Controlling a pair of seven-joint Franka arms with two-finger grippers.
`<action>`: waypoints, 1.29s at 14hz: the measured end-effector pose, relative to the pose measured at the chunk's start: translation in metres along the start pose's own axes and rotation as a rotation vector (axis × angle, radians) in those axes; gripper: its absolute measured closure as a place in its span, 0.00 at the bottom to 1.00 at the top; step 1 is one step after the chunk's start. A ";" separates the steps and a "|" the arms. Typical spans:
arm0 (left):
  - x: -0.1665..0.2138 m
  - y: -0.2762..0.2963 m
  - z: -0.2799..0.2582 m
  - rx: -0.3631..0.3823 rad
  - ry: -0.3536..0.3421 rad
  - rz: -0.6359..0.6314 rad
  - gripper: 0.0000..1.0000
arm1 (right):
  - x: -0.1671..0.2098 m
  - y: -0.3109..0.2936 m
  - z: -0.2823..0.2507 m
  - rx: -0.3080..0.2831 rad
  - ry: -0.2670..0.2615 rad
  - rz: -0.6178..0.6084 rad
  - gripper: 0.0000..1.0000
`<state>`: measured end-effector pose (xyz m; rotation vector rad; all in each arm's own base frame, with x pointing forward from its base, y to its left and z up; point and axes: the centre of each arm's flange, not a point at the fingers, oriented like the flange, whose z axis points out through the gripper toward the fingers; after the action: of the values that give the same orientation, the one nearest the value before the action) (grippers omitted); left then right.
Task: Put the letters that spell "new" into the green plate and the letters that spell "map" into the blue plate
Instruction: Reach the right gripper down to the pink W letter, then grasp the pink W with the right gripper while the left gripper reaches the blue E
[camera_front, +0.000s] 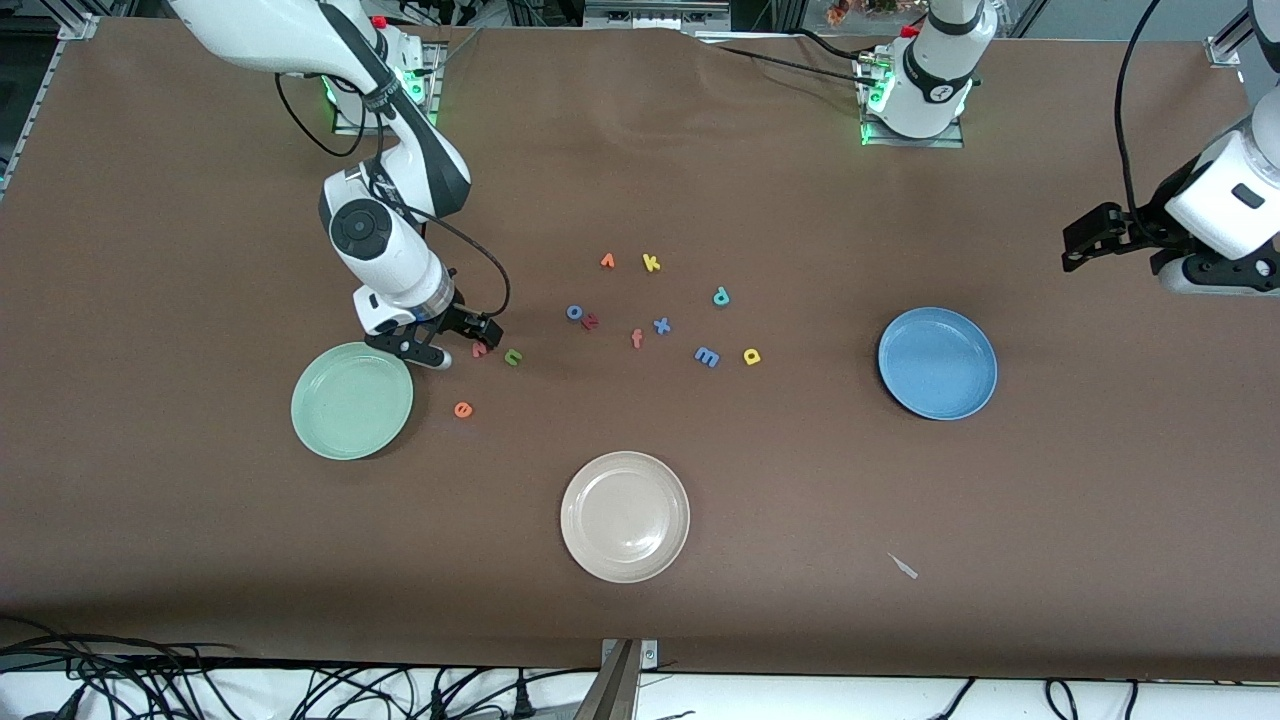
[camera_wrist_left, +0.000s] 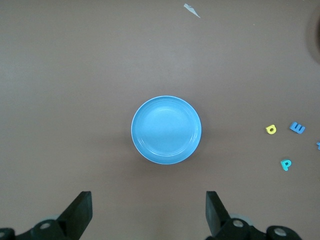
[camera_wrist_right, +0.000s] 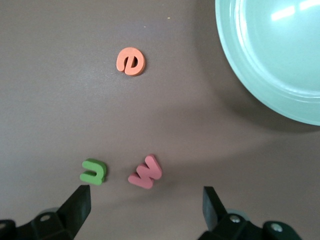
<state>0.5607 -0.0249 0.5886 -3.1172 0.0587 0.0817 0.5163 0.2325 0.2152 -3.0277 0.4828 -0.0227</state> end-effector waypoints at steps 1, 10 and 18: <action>0.000 0.006 0.001 0.000 -0.002 0.008 0.00 | 0.001 0.001 0.004 0.000 0.003 -0.002 0.00; -0.002 0.065 0.005 0.003 -0.010 0.036 0.00 | -0.001 -0.002 0.035 0.000 0.022 0.051 0.04; 0.002 0.104 0.021 0.000 -0.029 0.039 0.00 | -0.008 -0.011 0.049 -0.042 0.052 0.047 0.15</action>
<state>0.5574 -0.1279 0.5654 -3.1143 0.1193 0.1282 0.5134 0.2486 0.1672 -3.0618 0.5660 -0.0905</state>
